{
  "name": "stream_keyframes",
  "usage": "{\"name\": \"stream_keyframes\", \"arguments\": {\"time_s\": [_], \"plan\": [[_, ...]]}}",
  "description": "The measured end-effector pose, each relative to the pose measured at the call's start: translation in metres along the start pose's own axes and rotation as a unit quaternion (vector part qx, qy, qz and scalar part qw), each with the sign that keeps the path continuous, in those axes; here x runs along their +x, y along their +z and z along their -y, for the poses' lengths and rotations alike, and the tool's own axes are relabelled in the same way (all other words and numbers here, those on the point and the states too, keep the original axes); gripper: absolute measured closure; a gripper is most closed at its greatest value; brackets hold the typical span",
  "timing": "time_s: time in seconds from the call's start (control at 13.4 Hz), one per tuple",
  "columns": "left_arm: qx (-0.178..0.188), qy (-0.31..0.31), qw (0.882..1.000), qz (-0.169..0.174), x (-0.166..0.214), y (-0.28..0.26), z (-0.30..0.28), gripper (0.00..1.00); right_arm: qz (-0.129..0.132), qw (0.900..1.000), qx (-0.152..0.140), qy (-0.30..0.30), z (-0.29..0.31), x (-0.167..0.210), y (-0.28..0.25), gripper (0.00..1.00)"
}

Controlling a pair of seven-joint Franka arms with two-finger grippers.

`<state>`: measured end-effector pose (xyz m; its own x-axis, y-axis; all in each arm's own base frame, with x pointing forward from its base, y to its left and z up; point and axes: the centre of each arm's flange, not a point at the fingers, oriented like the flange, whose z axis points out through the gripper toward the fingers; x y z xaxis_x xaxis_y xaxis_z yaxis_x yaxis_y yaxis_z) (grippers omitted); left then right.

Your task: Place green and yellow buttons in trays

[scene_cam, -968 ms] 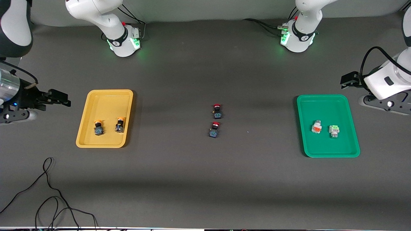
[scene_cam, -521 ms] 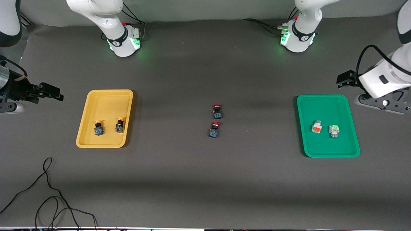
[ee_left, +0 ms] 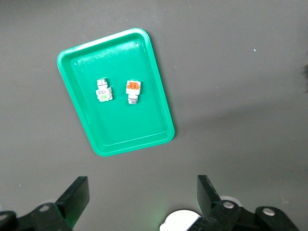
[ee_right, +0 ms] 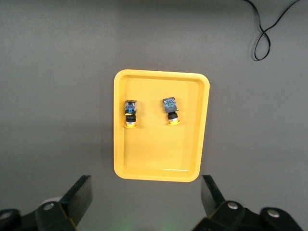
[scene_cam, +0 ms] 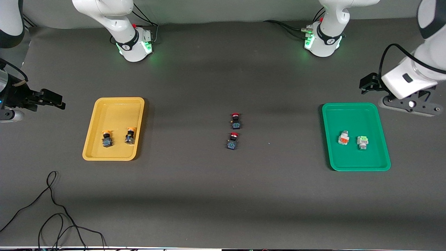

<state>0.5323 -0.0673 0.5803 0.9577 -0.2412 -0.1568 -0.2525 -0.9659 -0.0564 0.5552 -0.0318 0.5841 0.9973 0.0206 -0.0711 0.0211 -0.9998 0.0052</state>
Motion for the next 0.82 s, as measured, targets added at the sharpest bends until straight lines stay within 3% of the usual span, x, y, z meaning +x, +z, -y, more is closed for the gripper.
{"name": "stream_keyframes", "arguments": {"time_s": [0.3, 0.82], "plan": [[0.003, -0.023, 1.000, -0.010, -0.010, 0.001, -0.019, 0.00, -0.003, 1.000, 0.000, 0.005, 0.000, 0.000, -0.002, 0.00], [-0.002, -0.035, 0.999, 0.006, 0.006, 0.002, -0.010, 0.00, -0.004, 1.000, -0.001, 0.006, 0.000, 0.000, -0.004, 0.00]]}}
